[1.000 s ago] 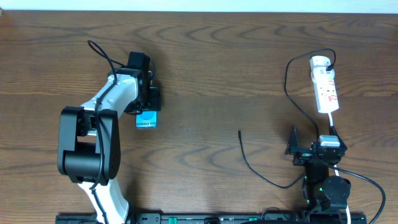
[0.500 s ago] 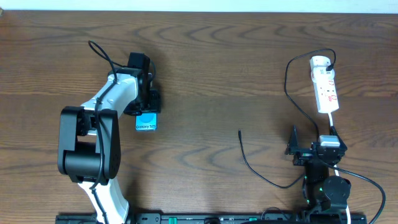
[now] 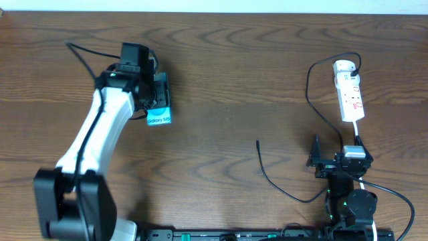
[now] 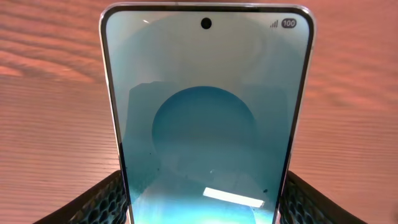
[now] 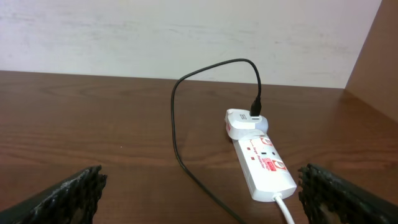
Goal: Plug charger to phone and switch on socket
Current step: 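Lift the phone with the left gripper and tilt it upright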
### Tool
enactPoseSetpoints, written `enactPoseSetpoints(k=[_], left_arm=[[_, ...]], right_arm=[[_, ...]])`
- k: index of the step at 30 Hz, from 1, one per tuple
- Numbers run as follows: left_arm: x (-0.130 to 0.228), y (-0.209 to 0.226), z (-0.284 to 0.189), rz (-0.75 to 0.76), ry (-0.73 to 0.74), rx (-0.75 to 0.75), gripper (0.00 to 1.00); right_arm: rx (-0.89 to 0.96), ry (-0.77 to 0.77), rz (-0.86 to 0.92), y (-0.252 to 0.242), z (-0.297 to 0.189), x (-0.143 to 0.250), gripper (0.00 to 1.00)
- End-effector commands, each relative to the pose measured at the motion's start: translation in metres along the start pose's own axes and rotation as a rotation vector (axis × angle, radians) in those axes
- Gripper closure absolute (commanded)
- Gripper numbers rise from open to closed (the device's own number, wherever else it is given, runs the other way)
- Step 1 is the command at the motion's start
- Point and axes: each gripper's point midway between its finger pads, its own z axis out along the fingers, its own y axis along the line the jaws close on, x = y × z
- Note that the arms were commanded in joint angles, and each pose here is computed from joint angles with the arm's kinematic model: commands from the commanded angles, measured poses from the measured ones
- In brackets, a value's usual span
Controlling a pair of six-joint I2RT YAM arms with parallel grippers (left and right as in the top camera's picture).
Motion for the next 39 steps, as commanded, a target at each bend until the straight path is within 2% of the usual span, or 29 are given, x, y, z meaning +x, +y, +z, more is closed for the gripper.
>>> enactPoseSetpoints(k=[1,7,14,16,20,25,39], left_arm=[[-0.016,-0.034,-0.043,-0.156,-0.067,0.207,0.93],[-0.014,-0.06,-0.074,-0.431,0.012,0.454,0.93],[-0.015,-0.088,-0.109,-0.733,0.241,0.758,0.93],[-0.02,-0.097,-0.129,-0.838,0.348,0.879,0.93],[-0.025,-0.1,-0.148,-1.023,0.508,0.958,0.93],[-0.024,-0.1,-0.159,-1.242,0.697,0.952,0.93],[-0.038,-0.103,-0.168,-1.257,0.703,0.997,0.93]], right_arm=[[0.009,0.0,0.016,-0.002,0.0,0.001,0.01],[0.009,0.0,0.016,-0.002,0.0,0.001,0.01],[0.009,0.0,0.016,-0.002,0.0,0.001,0.01],[0.009,0.0,0.016,-0.002,0.0,0.001,0.01],[0.009,0.0,0.016,-0.002,0.0,0.001,0.01],[0.009,0.0,0.016,-0.002,0.0,0.001,0.01],[0.009,0.0,0.016,-0.002,0.0,0.001,0.01]])
